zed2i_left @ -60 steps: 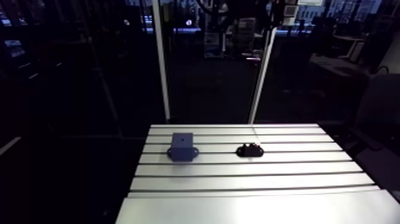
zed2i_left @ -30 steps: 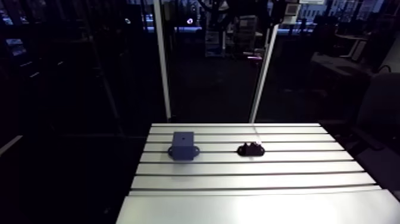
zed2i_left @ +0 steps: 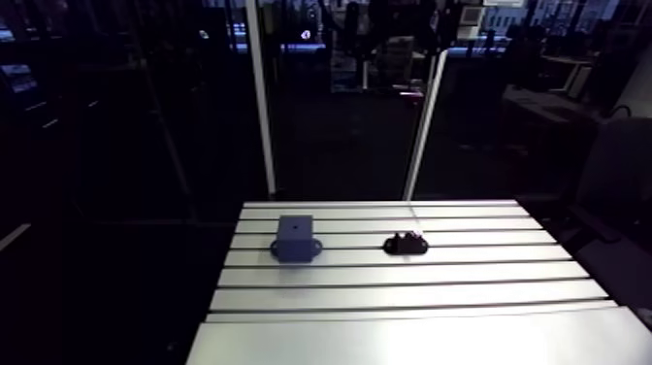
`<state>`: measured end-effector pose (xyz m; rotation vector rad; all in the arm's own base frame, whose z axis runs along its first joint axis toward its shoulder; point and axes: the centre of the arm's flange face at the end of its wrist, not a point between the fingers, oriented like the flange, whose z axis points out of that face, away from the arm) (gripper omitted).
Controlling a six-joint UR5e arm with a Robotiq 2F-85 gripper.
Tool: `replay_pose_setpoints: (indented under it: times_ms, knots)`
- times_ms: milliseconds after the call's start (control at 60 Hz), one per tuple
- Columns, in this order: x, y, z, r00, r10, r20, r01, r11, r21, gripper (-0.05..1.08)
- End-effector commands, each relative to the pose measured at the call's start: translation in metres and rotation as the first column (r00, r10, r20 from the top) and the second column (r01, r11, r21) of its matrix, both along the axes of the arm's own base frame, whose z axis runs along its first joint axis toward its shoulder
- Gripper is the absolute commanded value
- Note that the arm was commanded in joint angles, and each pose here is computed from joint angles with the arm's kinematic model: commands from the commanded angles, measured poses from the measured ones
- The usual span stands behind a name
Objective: Pick up the M10 bolt and insert it into the hole until fully seated.
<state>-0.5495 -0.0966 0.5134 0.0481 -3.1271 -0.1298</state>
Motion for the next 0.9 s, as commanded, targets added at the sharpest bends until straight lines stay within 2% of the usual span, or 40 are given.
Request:
replay_pose_setpoints:
  times_ms: [17, 267, 333, 383, 533, 900]
  knots:
    - [-0.005, 0.020, -0.017, 0.999, 0.035, -0.009, -0.035, 0.999, 0.003, 0.01]
    - [-0.010, 0.054, -0.031, 1.000, 0.021, -0.006, -0.021, 1.000, 0.001, 0.01]
    - [-0.011, 0.058, -0.037, 1.000, 0.020, -0.006, -0.020, 1.000, -0.009, 0.01]
    - [-0.013, 0.066, -0.047, 1.000, 0.007, -0.007, -0.007, 1.000, -0.022, 0.01]
    - [-0.016, 0.076, -0.074, 1.000, -0.004, 0.006, 0.004, 0.999, -0.032, 0.02]
    - [-0.018, 0.087, -0.110, 0.999, -0.021, 0.032, 0.022, 0.999, -0.037, 0.04]
